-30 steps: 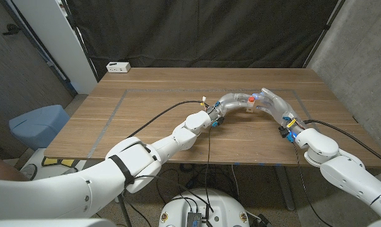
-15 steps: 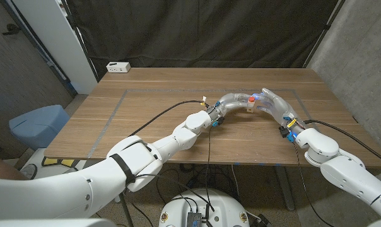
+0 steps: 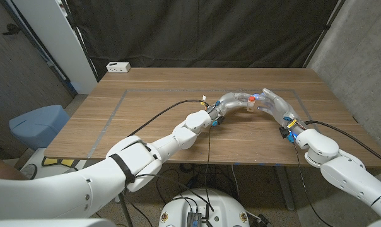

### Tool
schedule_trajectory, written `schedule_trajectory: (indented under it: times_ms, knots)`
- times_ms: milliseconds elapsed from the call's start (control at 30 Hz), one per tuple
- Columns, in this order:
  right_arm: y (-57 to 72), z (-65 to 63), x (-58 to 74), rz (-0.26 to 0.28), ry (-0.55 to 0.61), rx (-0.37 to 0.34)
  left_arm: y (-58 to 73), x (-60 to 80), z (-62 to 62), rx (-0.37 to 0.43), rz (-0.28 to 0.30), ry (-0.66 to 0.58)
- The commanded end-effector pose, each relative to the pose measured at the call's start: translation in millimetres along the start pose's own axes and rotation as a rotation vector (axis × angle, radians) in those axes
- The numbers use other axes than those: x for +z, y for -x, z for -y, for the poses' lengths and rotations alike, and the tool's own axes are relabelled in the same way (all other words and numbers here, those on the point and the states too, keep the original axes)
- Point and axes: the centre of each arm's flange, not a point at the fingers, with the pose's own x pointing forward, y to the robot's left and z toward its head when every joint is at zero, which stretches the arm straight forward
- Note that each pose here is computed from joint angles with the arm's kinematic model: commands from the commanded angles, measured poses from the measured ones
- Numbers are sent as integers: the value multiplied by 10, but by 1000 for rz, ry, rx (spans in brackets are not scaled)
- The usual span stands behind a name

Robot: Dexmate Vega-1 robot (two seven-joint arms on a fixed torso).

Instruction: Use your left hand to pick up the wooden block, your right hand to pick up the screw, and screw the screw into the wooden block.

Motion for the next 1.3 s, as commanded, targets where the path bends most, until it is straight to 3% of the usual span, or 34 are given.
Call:
schedule_trajectory:
  times_ms: [33,1300]
  knots:
    - [21,-12,11,-3,3,-9,13,-23,0,1,-6,5]
    - [114,-18,-2,-3,4,-35,16,-47,-5,2,-13,10]
